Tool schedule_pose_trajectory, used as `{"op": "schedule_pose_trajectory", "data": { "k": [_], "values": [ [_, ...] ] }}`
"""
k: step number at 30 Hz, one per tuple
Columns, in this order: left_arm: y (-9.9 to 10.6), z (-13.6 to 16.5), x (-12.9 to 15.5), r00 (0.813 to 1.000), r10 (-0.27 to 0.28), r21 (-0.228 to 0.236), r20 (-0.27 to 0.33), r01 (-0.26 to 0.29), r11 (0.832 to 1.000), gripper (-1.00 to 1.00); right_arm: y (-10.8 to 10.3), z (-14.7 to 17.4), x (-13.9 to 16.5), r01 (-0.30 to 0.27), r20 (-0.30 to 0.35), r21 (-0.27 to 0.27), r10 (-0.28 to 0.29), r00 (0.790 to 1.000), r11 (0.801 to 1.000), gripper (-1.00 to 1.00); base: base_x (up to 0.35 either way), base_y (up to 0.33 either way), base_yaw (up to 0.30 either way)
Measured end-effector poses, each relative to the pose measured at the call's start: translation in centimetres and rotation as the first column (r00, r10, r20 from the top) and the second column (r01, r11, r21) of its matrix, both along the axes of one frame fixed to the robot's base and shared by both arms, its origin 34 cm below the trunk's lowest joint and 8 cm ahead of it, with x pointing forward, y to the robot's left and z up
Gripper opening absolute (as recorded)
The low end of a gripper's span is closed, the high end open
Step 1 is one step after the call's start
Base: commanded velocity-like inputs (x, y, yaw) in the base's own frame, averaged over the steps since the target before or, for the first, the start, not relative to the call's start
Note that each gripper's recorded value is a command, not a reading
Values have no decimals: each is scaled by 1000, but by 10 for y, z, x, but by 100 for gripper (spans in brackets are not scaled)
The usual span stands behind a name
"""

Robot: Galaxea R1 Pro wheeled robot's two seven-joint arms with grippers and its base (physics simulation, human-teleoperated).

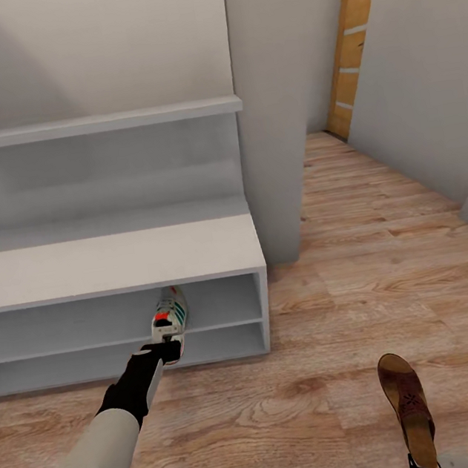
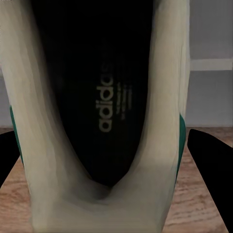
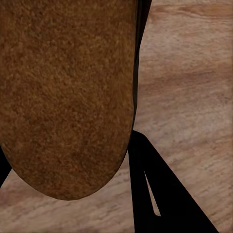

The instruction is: Pick up the two gym shoes and the two sandals from the corridor floor and place them onto the hallstand (shoe rack) in the corridor, making sure they are on the rack and not on the floor. Arrange them so the two gym shoes are next to each other and the two sandals are next to each other.

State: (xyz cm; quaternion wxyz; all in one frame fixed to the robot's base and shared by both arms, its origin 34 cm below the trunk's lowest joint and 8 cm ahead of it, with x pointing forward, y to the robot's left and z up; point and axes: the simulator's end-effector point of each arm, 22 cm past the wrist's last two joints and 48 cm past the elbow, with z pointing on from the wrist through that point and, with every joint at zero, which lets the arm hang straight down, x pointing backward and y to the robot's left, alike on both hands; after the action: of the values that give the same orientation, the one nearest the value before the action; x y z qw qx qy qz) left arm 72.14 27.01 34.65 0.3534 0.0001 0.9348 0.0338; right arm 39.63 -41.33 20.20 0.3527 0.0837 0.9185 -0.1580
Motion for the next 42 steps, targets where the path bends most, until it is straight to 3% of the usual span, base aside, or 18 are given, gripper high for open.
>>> {"op": "schedule_pose_trajectory", "data": {
  "k": [11, 42],
  "values": [
    [5, 11, 8, 1000, 0, 19, 29, -1, 1000, -100, 0, 0, 0, 0, 1, 0, 0, 1000, 1000, -100, 205, -93, 0],
    [4, 14, 11, 999, 4, 11, 39, -4, 1000, -100, 1, 0, 0, 0, 0, 1, 0, 1000, 1000, -100, 58, -4, 0]
  ]
}}
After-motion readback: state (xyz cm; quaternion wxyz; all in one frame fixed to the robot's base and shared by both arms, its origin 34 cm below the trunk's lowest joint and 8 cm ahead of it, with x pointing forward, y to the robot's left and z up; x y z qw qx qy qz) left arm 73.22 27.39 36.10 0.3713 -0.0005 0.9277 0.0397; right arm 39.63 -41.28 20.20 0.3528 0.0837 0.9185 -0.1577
